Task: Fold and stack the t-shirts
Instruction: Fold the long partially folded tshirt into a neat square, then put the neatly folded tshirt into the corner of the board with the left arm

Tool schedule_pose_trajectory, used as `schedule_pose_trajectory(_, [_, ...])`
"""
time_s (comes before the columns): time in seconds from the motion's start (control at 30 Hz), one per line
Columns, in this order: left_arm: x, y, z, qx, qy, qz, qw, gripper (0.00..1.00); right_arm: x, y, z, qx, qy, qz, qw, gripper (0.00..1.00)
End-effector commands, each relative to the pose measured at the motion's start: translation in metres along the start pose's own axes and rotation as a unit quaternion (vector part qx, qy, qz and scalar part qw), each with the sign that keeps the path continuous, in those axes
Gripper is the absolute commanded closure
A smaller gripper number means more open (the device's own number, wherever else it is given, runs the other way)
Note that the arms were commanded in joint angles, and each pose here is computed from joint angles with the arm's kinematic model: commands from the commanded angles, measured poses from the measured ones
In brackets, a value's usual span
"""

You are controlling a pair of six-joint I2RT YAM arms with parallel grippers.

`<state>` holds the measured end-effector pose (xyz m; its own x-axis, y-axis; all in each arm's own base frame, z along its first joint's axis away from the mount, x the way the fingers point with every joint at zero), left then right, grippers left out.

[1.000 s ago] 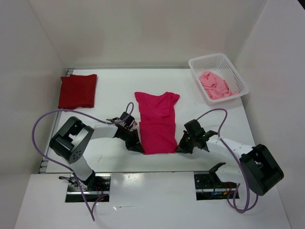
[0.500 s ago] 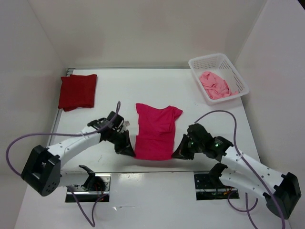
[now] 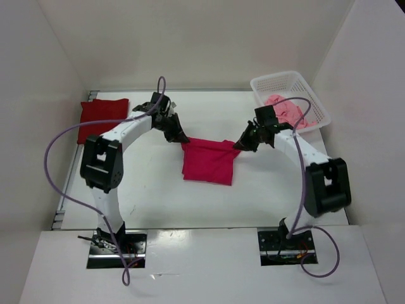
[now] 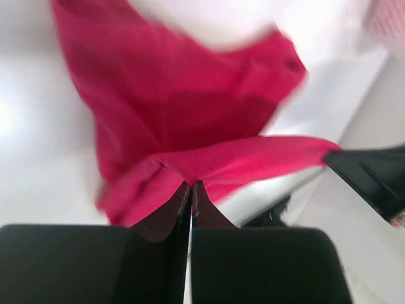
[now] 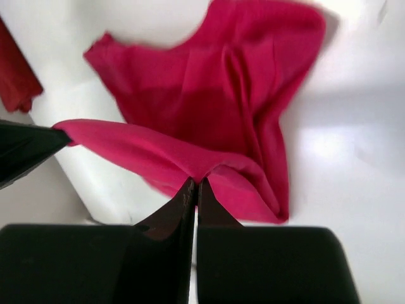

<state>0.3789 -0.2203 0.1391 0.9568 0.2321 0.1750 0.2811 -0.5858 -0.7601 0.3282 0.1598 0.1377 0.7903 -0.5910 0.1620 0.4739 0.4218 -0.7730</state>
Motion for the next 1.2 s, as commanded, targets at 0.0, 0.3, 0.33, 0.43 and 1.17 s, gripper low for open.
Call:
schedule_pose_trajectory(0.0, [0.045,0.014,0.017,0.037,0.014,-0.050,0.998,1.00,0.053,0.016,0.014,0.015,-0.043,-0.052,0.998,1.00])
schedule_pose_trajectory(0.3, [0.096,0.044,0.037,0.036,-0.028,-0.077,0.996,0.72,0.092,0.068,0.012,-0.020,-0.041,-0.061,0.997,0.84])
schedule_pose_trajectory(0.33, [0.100,0.033,0.027,0.027,-0.019,-0.091,0.995,0.65,0.092,0.068,0.012,-0.020,-0.041,-0.061,0.997,0.80])
schedule_pose_trajectory(0.43, [0.115,-0.003,0.010,0.011,-0.010,-0.138,0.990,0.59,0.096,0.048,0.035,0.002,-0.059,-0.082,0.995,0.65])
schedule_pose_trajectory(1.17, [-0.081,0.067,0.017,-0.027,0.028,0.058,0.998,0.58,0.034,0.125,0.055,0.013,-0.115,0.021,0.993,1.00])
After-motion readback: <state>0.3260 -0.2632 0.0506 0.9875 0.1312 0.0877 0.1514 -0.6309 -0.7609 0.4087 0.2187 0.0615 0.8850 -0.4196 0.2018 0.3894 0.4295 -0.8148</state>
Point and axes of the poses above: each gripper's point midway between its finger pads, its own y axis out along the fingers, its own z axis along the line the jaws close on, x = y × z, the point moved 2 cm from there along -y, back along the fingers, and after that the axes turned 6 degrees about y, right-handed, at the moved point
